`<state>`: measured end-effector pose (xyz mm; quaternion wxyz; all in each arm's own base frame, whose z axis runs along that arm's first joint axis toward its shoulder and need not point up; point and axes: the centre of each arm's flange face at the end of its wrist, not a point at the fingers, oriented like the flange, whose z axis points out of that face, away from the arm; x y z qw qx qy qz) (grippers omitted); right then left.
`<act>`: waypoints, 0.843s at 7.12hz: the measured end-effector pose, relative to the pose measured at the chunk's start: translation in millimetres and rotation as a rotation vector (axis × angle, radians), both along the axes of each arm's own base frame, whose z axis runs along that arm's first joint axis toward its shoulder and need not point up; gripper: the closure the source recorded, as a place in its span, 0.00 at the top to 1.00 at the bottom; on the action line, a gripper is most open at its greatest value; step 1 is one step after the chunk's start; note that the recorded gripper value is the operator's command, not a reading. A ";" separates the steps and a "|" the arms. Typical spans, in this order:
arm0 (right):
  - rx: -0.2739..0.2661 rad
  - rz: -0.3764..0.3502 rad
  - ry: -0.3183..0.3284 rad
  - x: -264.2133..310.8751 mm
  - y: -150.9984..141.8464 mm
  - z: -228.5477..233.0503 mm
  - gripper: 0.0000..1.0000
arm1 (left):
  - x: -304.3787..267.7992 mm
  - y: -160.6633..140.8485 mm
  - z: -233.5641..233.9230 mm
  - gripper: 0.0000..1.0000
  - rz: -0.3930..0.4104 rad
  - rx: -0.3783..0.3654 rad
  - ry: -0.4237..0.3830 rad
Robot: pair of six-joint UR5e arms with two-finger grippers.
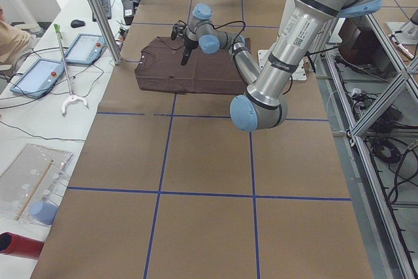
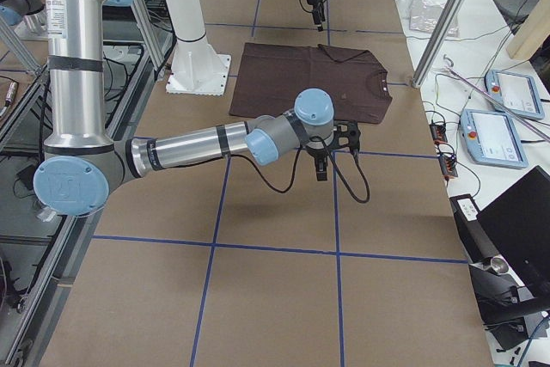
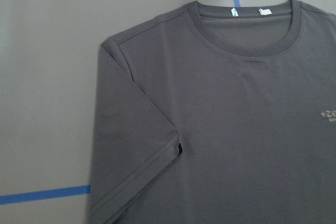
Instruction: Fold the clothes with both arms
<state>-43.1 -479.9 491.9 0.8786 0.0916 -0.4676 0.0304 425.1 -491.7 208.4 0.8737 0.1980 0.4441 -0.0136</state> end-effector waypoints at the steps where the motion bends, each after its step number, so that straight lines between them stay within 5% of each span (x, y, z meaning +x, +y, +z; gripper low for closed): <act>1: -0.023 0.013 -0.002 -13.2 16.1 -14.5 1.00 | -0.6 11.9 -2.3 1.00 0.013 0.005 0.010; 4: -0.107 0.108 -0.038 -85.6 58.9 -43.8 0.96 | 0.8 53.8 -4.0 1.00 0.035 -0.022 0.059; 6: -0.180 0.173 -0.121 -138.8 118.0 -50.6 0.94 | 8.2 105.1 2.9 1.00 0.045 -0.096 0.104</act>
